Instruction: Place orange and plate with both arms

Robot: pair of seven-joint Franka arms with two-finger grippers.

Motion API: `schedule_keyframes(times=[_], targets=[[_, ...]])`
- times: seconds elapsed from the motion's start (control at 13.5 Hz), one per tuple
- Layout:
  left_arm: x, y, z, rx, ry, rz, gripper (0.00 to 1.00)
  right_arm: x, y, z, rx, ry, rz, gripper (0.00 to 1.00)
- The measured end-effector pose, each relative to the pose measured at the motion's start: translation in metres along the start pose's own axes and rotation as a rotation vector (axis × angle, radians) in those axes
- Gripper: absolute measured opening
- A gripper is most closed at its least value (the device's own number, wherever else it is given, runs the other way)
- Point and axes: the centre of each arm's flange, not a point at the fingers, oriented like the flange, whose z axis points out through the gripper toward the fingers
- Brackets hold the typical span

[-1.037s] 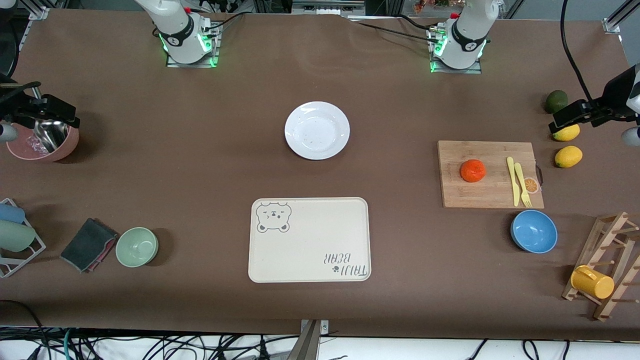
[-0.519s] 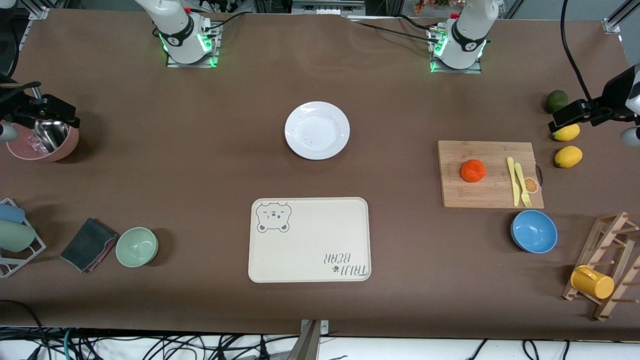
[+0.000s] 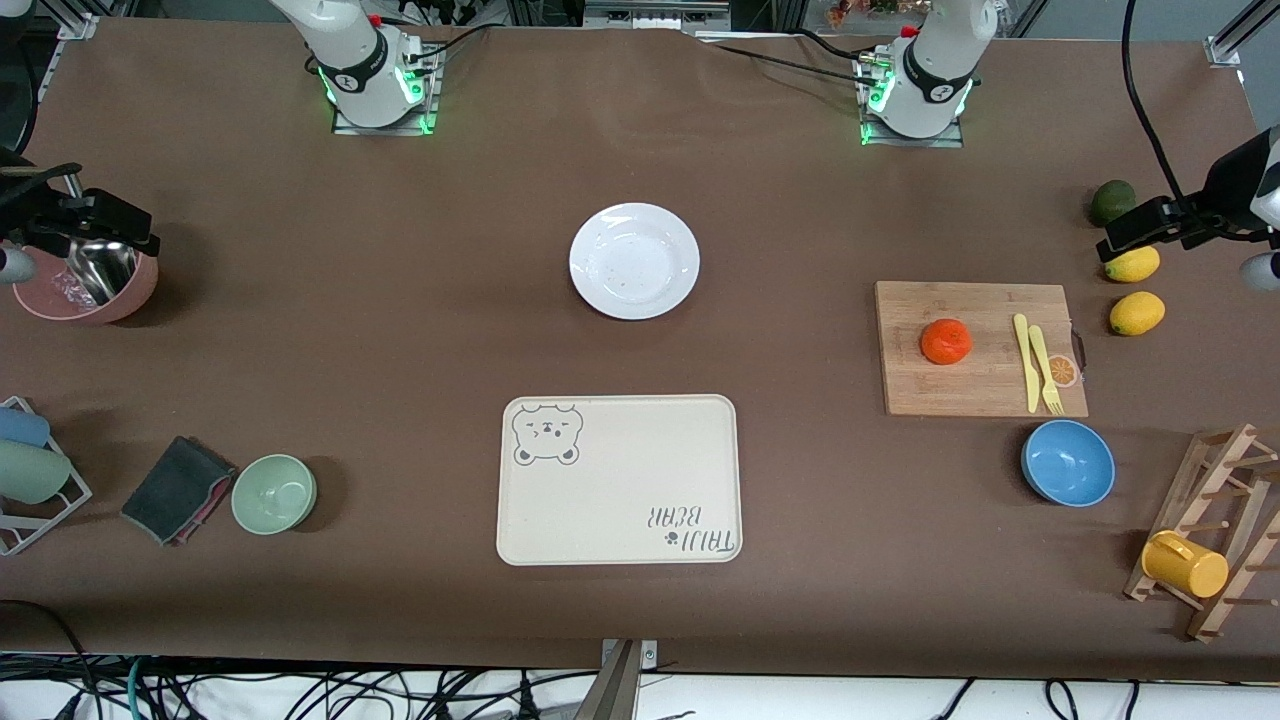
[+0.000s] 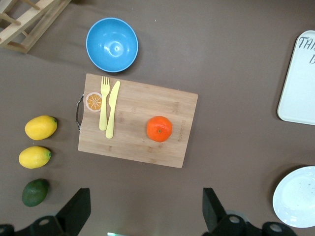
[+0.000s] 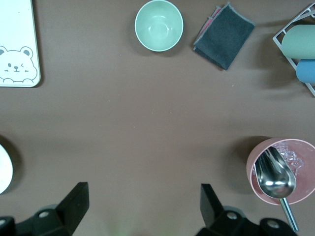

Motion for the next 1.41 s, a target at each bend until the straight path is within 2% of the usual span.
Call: schedule_keyframes(times=[0.37, 0.89, 1.26, 1.41], targets=[[-0.006, -0.002, -0.003, 0.005, -0.028, -0.003, 1.0, 0.0, 0.0, 0.0, 0.0, 0.0, 0.0, 1.0], [-0.015, 0.012, -0.013, 0.008, -0.008, 0.023, 1.0, 0.0, 0.0, 0.0, 0.0, 0.0, 0.0, 1.0], [-0.011, 0.017, 0.007, 0.016, -0.042, 0.032, 1.0, 0.0, 0.002, 0.0, 0.0, 0.0, 0.004, 1.0], [-0.001, 0.015, 0.027, 0.013, -0.03, 0.025, 1.0, 0.0, 0.003, 0.0, 0.0, 0.0, 0.005, 1.0]])
